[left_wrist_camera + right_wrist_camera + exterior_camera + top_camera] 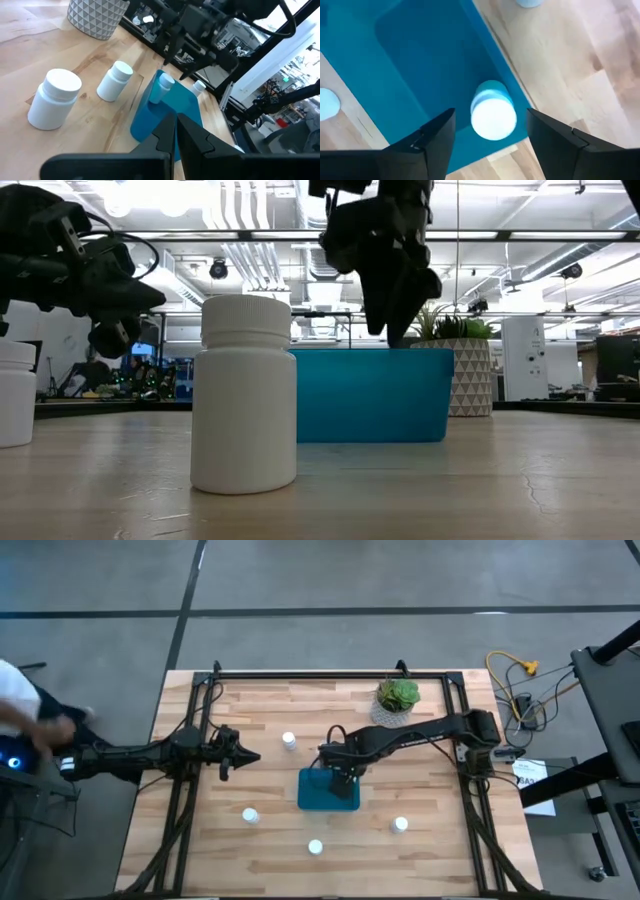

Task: Pick and place pill bottles into a basket
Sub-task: Put the white pill bottle into the blue bin

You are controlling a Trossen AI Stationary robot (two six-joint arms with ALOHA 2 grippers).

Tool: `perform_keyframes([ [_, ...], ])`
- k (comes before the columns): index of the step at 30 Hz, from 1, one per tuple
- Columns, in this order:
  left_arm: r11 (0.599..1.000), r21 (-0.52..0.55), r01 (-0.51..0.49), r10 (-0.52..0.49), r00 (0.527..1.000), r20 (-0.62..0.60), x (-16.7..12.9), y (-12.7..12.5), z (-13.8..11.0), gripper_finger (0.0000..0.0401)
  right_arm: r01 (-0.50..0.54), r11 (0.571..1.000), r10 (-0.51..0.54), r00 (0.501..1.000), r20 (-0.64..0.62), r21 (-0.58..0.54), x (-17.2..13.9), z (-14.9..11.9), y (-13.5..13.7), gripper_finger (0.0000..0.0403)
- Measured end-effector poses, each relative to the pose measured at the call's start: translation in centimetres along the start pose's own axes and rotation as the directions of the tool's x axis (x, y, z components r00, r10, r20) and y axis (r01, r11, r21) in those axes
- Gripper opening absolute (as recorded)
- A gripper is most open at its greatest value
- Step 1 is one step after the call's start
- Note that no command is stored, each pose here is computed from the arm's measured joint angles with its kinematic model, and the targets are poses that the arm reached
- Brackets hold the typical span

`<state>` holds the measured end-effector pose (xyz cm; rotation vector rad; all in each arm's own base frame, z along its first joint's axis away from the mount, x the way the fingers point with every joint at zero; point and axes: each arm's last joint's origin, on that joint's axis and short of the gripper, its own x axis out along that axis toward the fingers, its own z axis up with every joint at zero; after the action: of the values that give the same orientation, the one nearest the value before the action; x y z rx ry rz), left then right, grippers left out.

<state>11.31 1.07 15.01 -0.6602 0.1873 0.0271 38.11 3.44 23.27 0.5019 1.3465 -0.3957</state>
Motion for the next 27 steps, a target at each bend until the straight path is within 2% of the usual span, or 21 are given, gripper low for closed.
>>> perform_keyframes([
  [6, 0.999, -0.039, 0.001, -0.001, 1.000, 0.000, 0.0, 0.0, 0.0, 0.0000, 0.009, 1.000, -0.013, 0.991, 0.132, 0.028, -4.0, -0.6, -0.8, 0.0235],
  [9, 1.000, 0.011, 0.002, -0.002, 1.000, 0.000, 0.0, 0.0, 0.0, 0.0000, 0.022, 0.998, -0.035, 0.976, 0.213, 0.063, -6.0, -1.0, -1.3, 0.0229],
  [13, 1.000, 0.026, 0.006, -0.006, 1.000, 0.007, 0.0, -0.1, 0.2, 0.0013, 0.026, 0.994, -0.056, 0.951, 0.305, 0.102, -8.4, -1.5, -2.1, 0.0224],
  [17, 0.997, 0.079, 0.022, -0.024, 0.999, 0.032, -0.1, -1.1, 1.5, 0.0061, 0.048, 0.991, -0.089, 0.933, 0.350, 0.123, -9.7, -2.0, -2.7, 0.0224],
  [21, 0.977, 0.210, 0.028, -0.040, 0.998, 0.054, -0.2, -2.5, 3.3, 0.0128, 0.087, 0.989, -0.120, 0.941, 0.318, 0.117, -10.2, -2.7, -3.2, 0.0224],
  [24, 0.952, 0.306, -0.003, 0.001, 1.000, 0.007, 0.0, -3.4, 4.7, 0.0174, 0.149, 0.983, -0.175, 0.941, 0.289, 0.111, -10.0, -3.3, -3.4, 0.0224],
  [27, 0.922, 0.385, -0.046, 0.078, 0.995, -0.068, 0.8, -4.1, 5.9, 0.0208, 0.194, 0.974, -0.221, 0.918, 0.330, 0.113, -10.2, -3.9, -3.3, 0.0224],
])
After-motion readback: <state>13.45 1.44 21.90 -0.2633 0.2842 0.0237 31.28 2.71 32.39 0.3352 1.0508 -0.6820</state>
